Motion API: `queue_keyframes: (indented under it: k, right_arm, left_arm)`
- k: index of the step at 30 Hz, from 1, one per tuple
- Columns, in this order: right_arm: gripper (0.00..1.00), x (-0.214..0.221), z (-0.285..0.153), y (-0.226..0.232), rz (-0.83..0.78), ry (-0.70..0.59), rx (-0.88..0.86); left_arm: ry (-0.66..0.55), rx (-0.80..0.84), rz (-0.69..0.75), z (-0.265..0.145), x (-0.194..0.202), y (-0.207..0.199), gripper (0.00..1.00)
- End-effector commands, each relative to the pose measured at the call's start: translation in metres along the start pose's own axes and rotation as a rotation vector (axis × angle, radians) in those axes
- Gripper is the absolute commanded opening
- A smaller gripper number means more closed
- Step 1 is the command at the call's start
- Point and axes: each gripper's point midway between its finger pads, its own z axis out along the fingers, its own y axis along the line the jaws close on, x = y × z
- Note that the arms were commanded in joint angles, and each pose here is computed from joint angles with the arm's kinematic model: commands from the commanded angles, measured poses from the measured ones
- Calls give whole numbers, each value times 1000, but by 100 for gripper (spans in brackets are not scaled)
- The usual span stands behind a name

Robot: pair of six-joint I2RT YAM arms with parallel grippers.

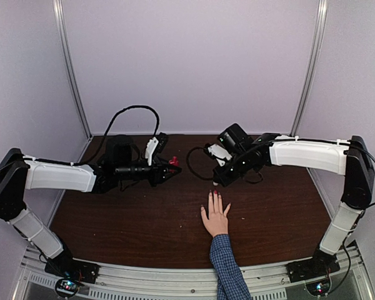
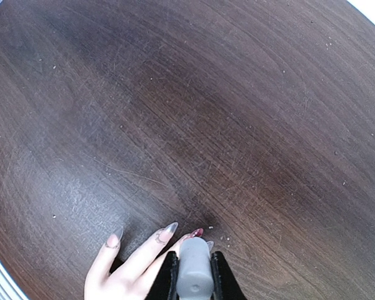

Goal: Paint the nails
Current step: Paint the hand on the nail.

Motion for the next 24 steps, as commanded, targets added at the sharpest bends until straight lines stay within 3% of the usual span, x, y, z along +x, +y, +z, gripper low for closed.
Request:
queue_keyframes:
  k: [1, 11, 24]
  right_arm:
    - [0, -8, -18, 1, -12, -56, 13]
    - [0, 0, -20, -11, -11, -31, 75]
    - [0, 6, -6, -3, -14, 3, 29]
  left_arm:
    - [-51, 20, 18, 0, -12, -2, 0]
    - [-55, 24, 15, 1, -14, -2, 0]
    - [-51, 28, 16, 3, -14, -2, 0]
